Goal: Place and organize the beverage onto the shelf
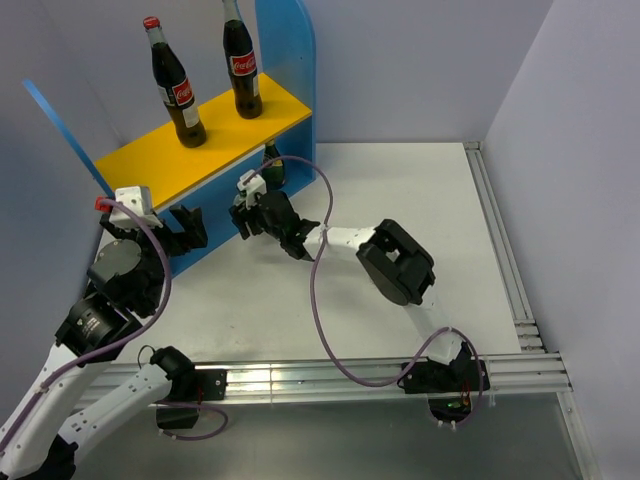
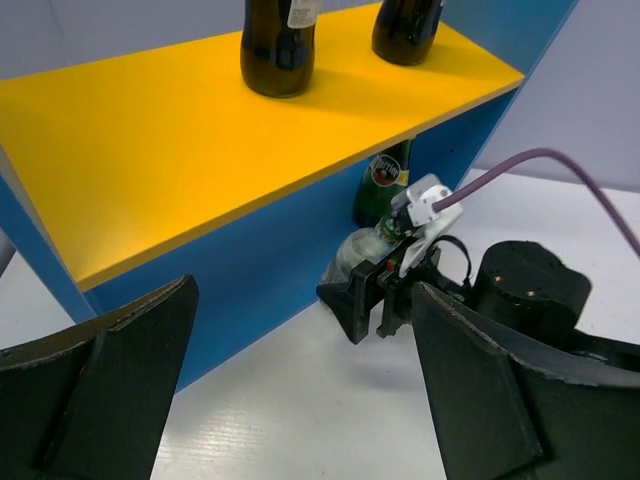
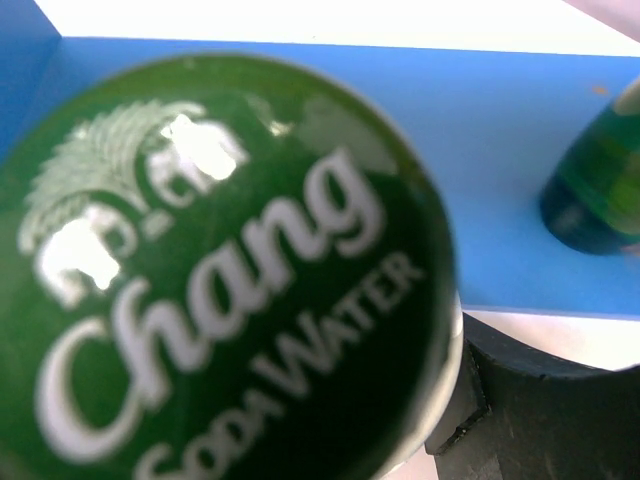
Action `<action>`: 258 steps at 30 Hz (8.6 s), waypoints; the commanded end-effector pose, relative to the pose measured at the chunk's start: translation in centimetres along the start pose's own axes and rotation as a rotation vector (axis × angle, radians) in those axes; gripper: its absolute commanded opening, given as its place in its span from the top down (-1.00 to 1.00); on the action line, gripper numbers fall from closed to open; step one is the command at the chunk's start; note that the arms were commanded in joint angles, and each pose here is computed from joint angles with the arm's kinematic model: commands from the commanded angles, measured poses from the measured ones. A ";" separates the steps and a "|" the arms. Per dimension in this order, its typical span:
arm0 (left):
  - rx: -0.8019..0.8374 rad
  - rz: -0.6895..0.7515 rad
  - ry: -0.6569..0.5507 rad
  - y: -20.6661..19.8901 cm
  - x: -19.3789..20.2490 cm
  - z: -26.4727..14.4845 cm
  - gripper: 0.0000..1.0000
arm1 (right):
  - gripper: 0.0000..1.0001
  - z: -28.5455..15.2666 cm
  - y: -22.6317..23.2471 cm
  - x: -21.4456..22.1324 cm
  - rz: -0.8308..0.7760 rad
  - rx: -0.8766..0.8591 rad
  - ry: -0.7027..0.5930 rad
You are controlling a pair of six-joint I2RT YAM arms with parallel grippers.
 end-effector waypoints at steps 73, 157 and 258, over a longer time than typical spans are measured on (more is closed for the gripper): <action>0.105 -0.082 -0.171 1.2 -5.4 -3.6 -0.96 | -0.27 6.5 0.2 -7.8 -0.248 -0.343 -0.065; 0.105 -0.078 -0.195 1.5 -5.3 -4.0 -0.97 | 0.06 6.5 -2.4 -9.3 -0.125 -0.145 -0.141; 0.124 -0.046 -0.053 -1.2 -1.0 -0.3 -0.99 | -1.00 -7.1 -5.0 -12.8 0.025 0.119 -0.208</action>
Point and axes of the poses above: each gripper's point midway between its finger pads, its own z axis out along the fingers, its own y axis along the line the jaws close on, x = y × z, the point moved 2 cm from there along -z, back along the fingers, and after that the axes turned 8 degrees about z, right-handed, at the moved point
